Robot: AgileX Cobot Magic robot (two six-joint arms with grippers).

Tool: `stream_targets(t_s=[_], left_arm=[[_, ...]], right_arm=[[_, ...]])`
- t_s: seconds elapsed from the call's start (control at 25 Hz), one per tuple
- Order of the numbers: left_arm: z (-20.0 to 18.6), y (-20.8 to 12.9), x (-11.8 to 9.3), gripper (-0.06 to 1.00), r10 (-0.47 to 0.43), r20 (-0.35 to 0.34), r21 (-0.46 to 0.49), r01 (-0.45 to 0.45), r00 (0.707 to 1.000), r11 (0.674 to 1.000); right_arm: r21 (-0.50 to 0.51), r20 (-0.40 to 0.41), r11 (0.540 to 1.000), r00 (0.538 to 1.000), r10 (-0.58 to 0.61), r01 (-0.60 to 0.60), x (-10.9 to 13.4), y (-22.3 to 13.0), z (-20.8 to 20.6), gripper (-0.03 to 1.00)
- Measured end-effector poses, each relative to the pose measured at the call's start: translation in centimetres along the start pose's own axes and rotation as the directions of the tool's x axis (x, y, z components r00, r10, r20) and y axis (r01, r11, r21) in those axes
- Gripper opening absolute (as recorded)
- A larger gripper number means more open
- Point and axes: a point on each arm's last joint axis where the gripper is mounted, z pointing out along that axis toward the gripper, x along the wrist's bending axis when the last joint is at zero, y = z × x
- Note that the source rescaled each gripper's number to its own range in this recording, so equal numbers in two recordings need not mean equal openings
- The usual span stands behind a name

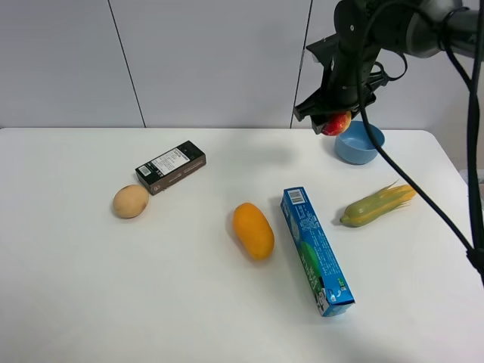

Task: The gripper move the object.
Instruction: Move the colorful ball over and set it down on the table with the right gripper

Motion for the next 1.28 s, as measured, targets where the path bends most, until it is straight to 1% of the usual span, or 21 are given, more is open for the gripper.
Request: stream_targets(t_s=[0.08,0.32,0.44,0.52,0.68,1.0,1.04,1.12,1.16,1.2,1.24,1.28], left_arm=[[0.0,0.0,0.0,1.00,0.000,0.000,0.000,0.000,1.000,1.000],[0.0,0.0,0.0,1.00,0.000,0.000,0.000,0.000,1.000,1.000],[0.0,0.0,0.0,1.00,0.000,0.000,0.000,0.000,1.000,1.000],[0.0,0.0,0.0,1.00,0.000,0.000,0.000,0.000,1.000,1.000],[0.0,0.0,0.0,1.00,0.000,0.000,0.000,0.000,1.000,1.000],[0.0,0.0,0.0,1.00,0.000,0.000,-0.001,0.000,1.000,1.000],[0.0,0.0,0.0,1.00,0.000,0.000,-0.001,0.000,1.000,1.000],[0.0,0.0,0.0,1.00,0.000,0.000,-0.001,0.000,1.000,1.000],[0.0,0.0,0.0,1.00,0.000,0.000,-0.001,0.000,1.000,1.000],[0.0,0.0,0.0,1.00,0.000,0.000,-0.001,0.000,1.000,1.000],[0.0,0.0,0.0,1.00,0.000,0.000,-0.001,0.000,1.000,1.000],[0.0,0.0,0.0,1.00,0.000,0.000,-0.001,0.000,1.000,1.000]], right_arm=[[0.007,-0.001,1.000,1.000,-0.003,0.003,0.0,0.1,1.9,0.00],[0.001,-0.021,1.000,0.999,-0.031,0.031,1.4,0.4,8.3,0.00],[0.030,-0.033,0.999,0.999,-0.044,0.045,2.2,-0.2,11.8,0.00],[0.037,-0.038,0.998,0.998,-0.049,0.050,2.6,-0.5,13.4,0.00],[0.015,-0.038,0.998,0.998,-0.057,0.058,2.8,-0.4,14.3,0.00],[0.026,-0.023,0.997,0.997,-0.072,0.073,2.7,-0.5,14.3,0.01],[0.027,-0.022,0.997,0.998,-0.065,0.066,2.7,-0.5,14.3,0.15],[0.050,-0.008,0.998,0.999,-0.038,0.038,2.6,-0.7,14.5,0.62],[0.062,-0.005,0.998,1.000,-0.024,0.024,2.6,-0.9,14.7,0.77],[0.069,-0.002,0.997,1.000,-0.014,0.014,2.6,-0.9,14.7,0.85],[0.075,-0.001,0.997,1.000,-0.010,0.010,2.6,-1.0,14.7,0.91],[0.077,-0.001,0.997,1.000,-0.006,0.006,2.5,-1.0,14.7,0.94]])
